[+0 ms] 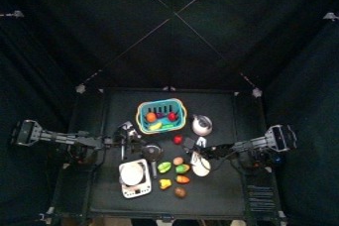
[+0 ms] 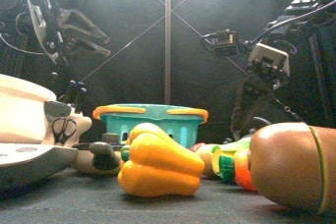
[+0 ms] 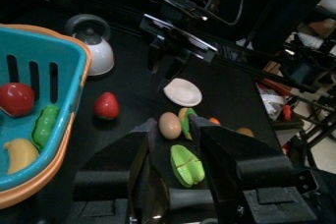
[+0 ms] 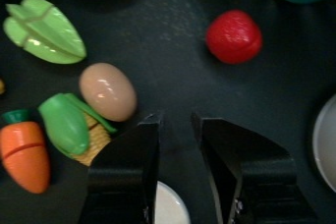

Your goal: Grab egg

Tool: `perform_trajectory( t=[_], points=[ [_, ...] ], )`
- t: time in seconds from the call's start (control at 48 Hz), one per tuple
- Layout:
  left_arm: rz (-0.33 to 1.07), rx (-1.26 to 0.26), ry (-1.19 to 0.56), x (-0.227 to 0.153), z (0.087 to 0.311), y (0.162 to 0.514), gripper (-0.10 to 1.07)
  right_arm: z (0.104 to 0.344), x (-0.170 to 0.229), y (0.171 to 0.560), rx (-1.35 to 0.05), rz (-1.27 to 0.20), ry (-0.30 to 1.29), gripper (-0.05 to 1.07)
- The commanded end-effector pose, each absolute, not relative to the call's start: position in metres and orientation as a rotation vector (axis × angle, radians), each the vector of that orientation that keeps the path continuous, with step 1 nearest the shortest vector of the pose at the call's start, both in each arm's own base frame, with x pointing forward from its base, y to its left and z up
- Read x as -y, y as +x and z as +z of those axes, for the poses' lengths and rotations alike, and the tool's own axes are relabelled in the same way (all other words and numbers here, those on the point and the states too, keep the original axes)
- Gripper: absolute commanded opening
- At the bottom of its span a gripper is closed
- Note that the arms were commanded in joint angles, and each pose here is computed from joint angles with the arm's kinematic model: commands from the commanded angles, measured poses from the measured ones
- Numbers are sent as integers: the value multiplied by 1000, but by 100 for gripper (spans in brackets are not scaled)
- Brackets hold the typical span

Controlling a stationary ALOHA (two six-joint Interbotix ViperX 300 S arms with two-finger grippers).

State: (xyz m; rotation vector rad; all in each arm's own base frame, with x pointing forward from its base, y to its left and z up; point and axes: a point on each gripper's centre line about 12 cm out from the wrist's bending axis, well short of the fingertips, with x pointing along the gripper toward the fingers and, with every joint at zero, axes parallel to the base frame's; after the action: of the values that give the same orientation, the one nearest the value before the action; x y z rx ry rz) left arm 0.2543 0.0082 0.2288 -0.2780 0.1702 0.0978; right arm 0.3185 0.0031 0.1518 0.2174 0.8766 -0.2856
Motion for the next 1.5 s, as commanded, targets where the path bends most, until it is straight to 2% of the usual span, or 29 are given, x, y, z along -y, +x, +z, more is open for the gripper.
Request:
perform_trajectory(
  t=[0.0, 0.25, 0.729, 1.229, 1.479],
  points=[
    [97, -152, -277, -9, 234, 256, 74, 160, -7, 328, -826, -245, 248, 71],
    [99, -153, -280, -9, 233, 256, 74, 161, -10, 335, -813, -226, 255, 76],
    [101, -159, -283, -9, 230, 255, 74, 165, -17, 345, -787, -184, 252, 91],
    [111, -171, -297, -10, 226, 253, 74, 143, -21, 362, -821, -158, 244, 94],
    [113, -177, -298, -10, 224, 252, 74, 140, -21, 366, -817, -151, 258, 94]
  ],
)
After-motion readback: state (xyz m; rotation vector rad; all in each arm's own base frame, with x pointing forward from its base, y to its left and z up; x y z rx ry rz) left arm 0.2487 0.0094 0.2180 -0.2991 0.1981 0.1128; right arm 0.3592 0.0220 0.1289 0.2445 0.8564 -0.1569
